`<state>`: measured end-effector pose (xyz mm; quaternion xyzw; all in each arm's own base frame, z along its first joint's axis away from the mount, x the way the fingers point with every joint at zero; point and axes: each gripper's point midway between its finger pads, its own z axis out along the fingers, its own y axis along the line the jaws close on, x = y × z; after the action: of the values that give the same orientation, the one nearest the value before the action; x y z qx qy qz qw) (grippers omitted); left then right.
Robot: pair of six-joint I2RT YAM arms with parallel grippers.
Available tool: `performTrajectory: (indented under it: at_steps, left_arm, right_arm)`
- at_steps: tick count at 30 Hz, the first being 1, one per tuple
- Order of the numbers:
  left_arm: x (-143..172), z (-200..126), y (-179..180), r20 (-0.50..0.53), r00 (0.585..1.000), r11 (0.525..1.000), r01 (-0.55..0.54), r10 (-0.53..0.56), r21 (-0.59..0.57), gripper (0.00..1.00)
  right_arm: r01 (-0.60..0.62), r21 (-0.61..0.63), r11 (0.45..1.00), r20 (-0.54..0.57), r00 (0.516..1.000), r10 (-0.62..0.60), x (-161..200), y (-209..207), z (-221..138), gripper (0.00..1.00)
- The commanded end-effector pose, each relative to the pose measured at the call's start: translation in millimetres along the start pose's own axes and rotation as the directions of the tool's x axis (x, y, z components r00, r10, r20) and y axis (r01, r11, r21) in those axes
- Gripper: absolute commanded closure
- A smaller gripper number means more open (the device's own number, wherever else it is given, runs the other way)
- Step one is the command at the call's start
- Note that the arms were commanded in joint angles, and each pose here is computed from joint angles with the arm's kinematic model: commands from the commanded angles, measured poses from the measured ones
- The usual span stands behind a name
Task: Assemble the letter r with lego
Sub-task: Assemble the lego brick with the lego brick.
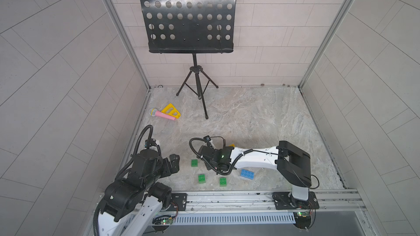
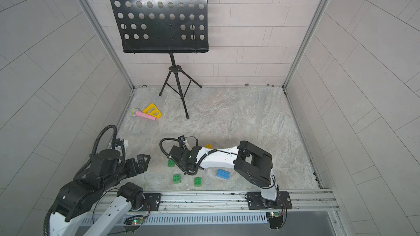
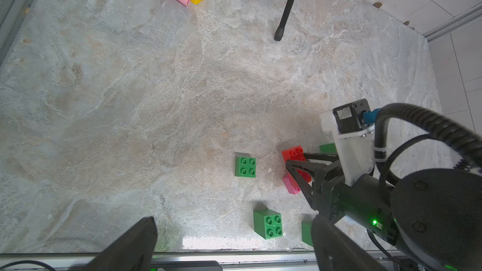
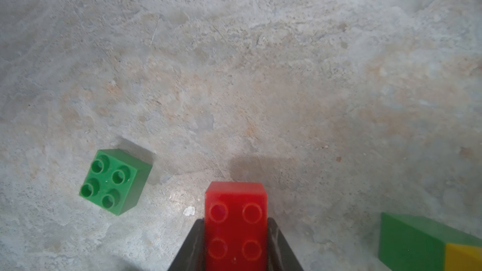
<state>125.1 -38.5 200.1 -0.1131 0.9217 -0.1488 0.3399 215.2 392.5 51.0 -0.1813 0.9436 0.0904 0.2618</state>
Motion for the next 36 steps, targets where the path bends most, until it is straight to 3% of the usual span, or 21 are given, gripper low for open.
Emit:
performTrajectory:
  at_steps: [1, 11, 17, 27, 36]
  left_arm:
    - [4, 5, 3, -0.029, 1.0, 1.0, -0.003, 0.003, -0.02, 0.0]
    - [3, 4, 2, -0.023, 1.0, 1.0, -0.001, 0.001, -0.015, 0.0]
    - [4, 4, 3, -0.022, 1.0, 1.0, 0.0, 0.0, -0.017, 0.0]
    - [3, 3, 3, -0.015, 1.0, 1.0, 0.002, -0.002, -0.015, 0.0]
    - [3, 3, 3, -0.016, 1.0, 1.0, 0.003, -0.003, -0.016, 0.0]
  right_arm:
    - [0.02, 0.099, 0.995, -0.055, 0.998, -0.015, 35, -24, 21, 1.0]
    - [0.068, -0.067, 0.995, -0.045, 0.996, -0.071, 39, 3, 25, 1.0]
    - [0.043, -0.102, 0.994, -0.049, 0.998, -0.049, 43, 8, 31, 1.0]
    - [0.02, 0.032, 0.999, -0.001, 1.0, -0.02, 38, -20, 25, 1.0]
    - [0.144, 0.199, 0.969, -0.082, 0.988, -0.13, 14, -31, 11, 1.0]
